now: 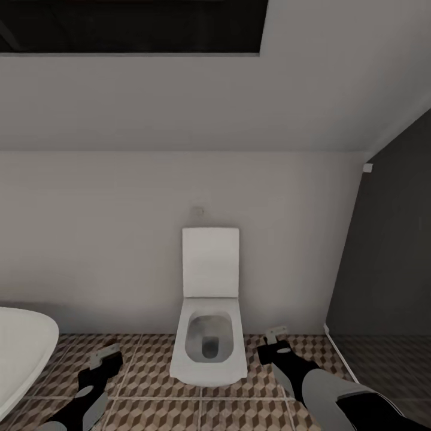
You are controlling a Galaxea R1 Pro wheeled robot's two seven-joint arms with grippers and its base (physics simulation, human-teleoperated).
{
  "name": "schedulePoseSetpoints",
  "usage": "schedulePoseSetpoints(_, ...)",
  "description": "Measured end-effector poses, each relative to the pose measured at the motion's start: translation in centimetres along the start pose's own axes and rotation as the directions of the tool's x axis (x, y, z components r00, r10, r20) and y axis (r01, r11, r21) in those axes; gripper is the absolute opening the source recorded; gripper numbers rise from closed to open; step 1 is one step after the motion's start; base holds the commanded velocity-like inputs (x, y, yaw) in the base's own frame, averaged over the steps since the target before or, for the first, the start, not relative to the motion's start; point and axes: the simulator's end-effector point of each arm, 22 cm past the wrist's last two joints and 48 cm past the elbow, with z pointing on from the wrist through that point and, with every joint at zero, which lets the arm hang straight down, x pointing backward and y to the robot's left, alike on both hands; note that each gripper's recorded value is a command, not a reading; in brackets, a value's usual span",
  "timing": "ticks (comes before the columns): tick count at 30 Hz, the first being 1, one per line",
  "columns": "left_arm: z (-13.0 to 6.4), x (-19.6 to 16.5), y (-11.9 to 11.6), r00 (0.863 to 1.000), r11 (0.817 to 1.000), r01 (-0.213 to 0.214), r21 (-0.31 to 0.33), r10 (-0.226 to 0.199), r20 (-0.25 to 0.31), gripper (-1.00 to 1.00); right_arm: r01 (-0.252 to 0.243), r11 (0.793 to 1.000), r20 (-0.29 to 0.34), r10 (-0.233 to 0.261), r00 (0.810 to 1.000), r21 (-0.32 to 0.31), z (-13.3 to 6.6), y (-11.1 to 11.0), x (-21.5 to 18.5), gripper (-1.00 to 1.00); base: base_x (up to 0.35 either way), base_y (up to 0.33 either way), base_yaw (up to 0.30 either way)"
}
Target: Take the four mousetraps from the cabinet in the bathroom and place them on the bathroom floor. Make sure all four end up on the same floor surface, and ensure that at least two of them are either under or directly next to the same bathroom sink.
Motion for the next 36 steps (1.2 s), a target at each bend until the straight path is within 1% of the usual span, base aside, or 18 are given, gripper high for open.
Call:
schedulePoseSetpoints(3, 0.3, -1.9, -1.0, 0.999, 1.000, 0.021, 0.014, -0.021, 0.030, -1.00, -0.002, 1.000, 0.024, 0.002, 1.000, 0.004, 0.0, -0.1, -1.1, -1.00, 0.000, 0.000, 0.000)
schedulePoseSetpoints(7, 0.5, -3.6, -2.4, 0.998, 0.999, 0.038, 0.032, -0.039, 0.048, -1.00, -0.008, 1.000, 0.047, 0.007, 0.999, 0.018, -0.1, -0.4, -2.1, -1.00, 0.000, 0.000, 0.000)
schedulePoseSetpoints(8, 0.6, -3.9, -2.7, 0.998, 0.999, 0.040, 0.035, -0.042, 0.049, -1.00, -0.010, 0.999, 0.053, 0.008, 0.999, 0.032, -0.1, -0.6, -2.5, -1.00, 0.000, 0.000, 0.000)
schedulePoseSetpoints(10, 0.8, -3.8, -2.6, 0.999, 0.999, 0.037, 0.031, -0.039, 0.036, -1.00, -0.012, 0.999, 0.058, 0.009, 0.998, 0.051, -0.1, -1.1, -2.7, -1.00, 0.000, 0.000, 0.000)
schedulePoseSetpoints(12, 0.8, -3.5, -2.5, 0.999, 0.999, 0.029, 0.030, -0.030, 0.018, -1.00, -0.013, 0.998, 0.063, 0.009, 0.998, 0.059, -0.1, -1.4, -2.8, -1.00, 0.000, 0.000, 0.000)
schedulePoseSetpoints(15, 0.9, -3.5, -2.6, 1.000, 0.999, 0.022, 0.034, -0.022, 0.008, -1.00, -0.014, 0.998, 0.076, 0.010, 0.997, 0.065, -0.2, -1.6, -3.2, -1.00, 0.000, 0.000, 0.000)
schedulePoseSetpoints(19, 0.8, -4.0, -3.0, 1.000, 0.999, 0.022, 0.035, -0.023, 0.016, -1.00, -0.019, 0.998, 0.085, 0.013, 0.996, 0.067, -0.2, -1.7, -3.5, -1.00, 0.000, 0.000, 0.000)
schedulePoseSetpoints(23, 0.8, -4.4, -2.9, 0.999, 0.999, 0.026, 0.022, -0.026, 0.025, -1.00, -0.021, 0.997, 0.087, 0.016, 0.996, 0.067, -0.2, -1.7, -3.5, -1.00, 0.026, 0.000, 0.000)
schedulePoseSetpoints(26, 0.8, -4.5, -2.2, 0.999, 1.000, 0.022, -0.010, -0.021, 0.024, -1.00, -0.022, 0.998, 0.088, 0.016, 0.996, 0.067, -0.3, -1.7, -3.6, -1.00, 0.247, 0.000, 0.000)
schedulePoseSetpoints(33, 0.8, -4.5, -2.1, 0.999, 1.000, 0.021, -0.014, -0.021, 0.027, -1.00, -0.023, 0.998, 0.088, 0.017, 0.996, 0.067, -0.3, -1.7, -3.6, -1.00, 0.306, 0.000, 0.000)
schedulePoseSetpoints(36, 0.8, -4.6, -2.2, 0.999, 1.000, 0.022, -0.013, -0.021, 0.032, -1.00, -0.022, 0.997, 0.087, 0.016, 0.996, 0.069, -0.2, -1.9, -3.5, -1.00, 0.102, 0.000, 0.000)
